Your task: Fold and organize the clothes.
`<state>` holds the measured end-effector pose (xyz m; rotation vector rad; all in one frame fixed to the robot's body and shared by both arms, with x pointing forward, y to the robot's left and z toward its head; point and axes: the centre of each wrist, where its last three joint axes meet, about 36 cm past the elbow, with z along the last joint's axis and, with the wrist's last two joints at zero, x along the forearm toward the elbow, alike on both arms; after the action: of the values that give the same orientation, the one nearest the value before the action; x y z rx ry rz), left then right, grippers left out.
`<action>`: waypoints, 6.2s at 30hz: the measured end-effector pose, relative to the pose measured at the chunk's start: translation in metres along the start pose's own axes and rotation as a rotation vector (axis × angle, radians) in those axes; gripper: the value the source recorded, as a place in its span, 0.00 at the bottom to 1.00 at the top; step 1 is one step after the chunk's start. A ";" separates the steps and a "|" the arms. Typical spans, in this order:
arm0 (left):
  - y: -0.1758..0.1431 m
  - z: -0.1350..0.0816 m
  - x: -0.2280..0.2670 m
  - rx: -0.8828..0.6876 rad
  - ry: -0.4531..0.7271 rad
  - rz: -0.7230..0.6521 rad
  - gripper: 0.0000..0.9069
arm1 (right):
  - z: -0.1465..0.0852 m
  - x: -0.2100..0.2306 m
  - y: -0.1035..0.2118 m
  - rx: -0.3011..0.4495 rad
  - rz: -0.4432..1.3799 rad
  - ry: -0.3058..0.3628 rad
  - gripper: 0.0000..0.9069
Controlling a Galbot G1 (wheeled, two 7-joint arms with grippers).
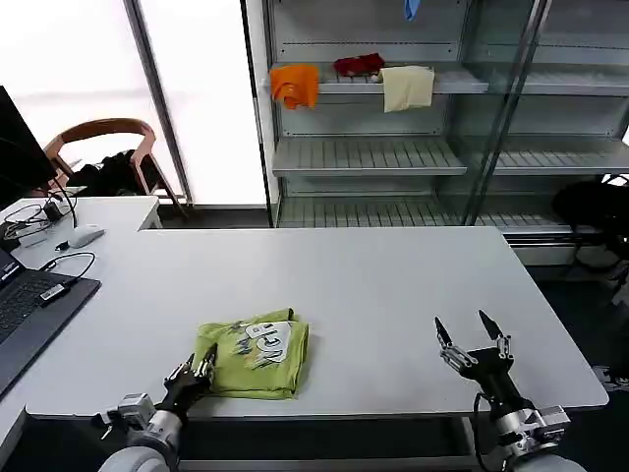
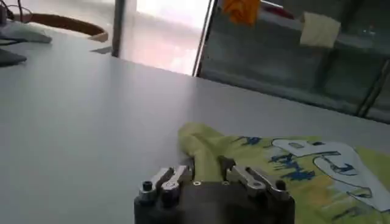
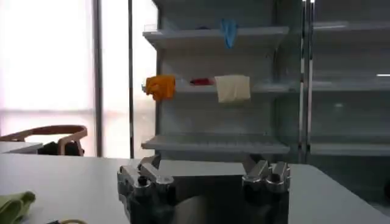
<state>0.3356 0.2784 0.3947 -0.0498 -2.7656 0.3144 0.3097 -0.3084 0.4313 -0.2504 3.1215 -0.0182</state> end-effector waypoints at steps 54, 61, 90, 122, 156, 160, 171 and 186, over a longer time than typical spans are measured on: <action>0.027 -0.018 -0.031 -0.812 -0.326 0.192 0.02 | 0.003 -0.008 0.009 -0.009 -0.010 -0.002 1.00; -0.021 -0.016 -0.038 -0.692 -0.303 0.224 1.00 | -0.002 -0.011 0.011 -0.008 -0.010 -0.008 1.00; -0.098 -0.069 0.004 -0.616 -0.520 0.120 1.00 | -0.008 -0.071 0.083 -0.039 -0.124 0.073 1.00; -0.039 -0.064 0.061 -0.580 -0.454 0.023 1.00 | 0.008 -0.147 0.243 -0.152 -0.241 0.434 0.11; -0.040 -0.056 0.062 -0.543 -0.421 0.022 1.00 | 0.005 -0.151 0.155 -0.107 -0.092 0.356 1.00; -0.042 -0.055 0.062 -0.534 -0.403 0.018 1.00 | 0.009 -0.153 0.121 -0.057 -0.065 0.338 1.00; -0.043 -0.057 0.072 -0.503 -0.356 -0.001 1.00 | -0.005 -0.129 0.024 0.084 0.061 0.203 1.00; -0.039 -0.027 0.087 -0.362 -0.289 0.036 1.00 | -0.032 0.010 0.001 0.073 0.198 0.053 1.00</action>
<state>0.2638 0.2530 0.4580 -0.1557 -3.0756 -0.1892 0.2990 -0.3084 0.4634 0.0607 3.1735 -0.1388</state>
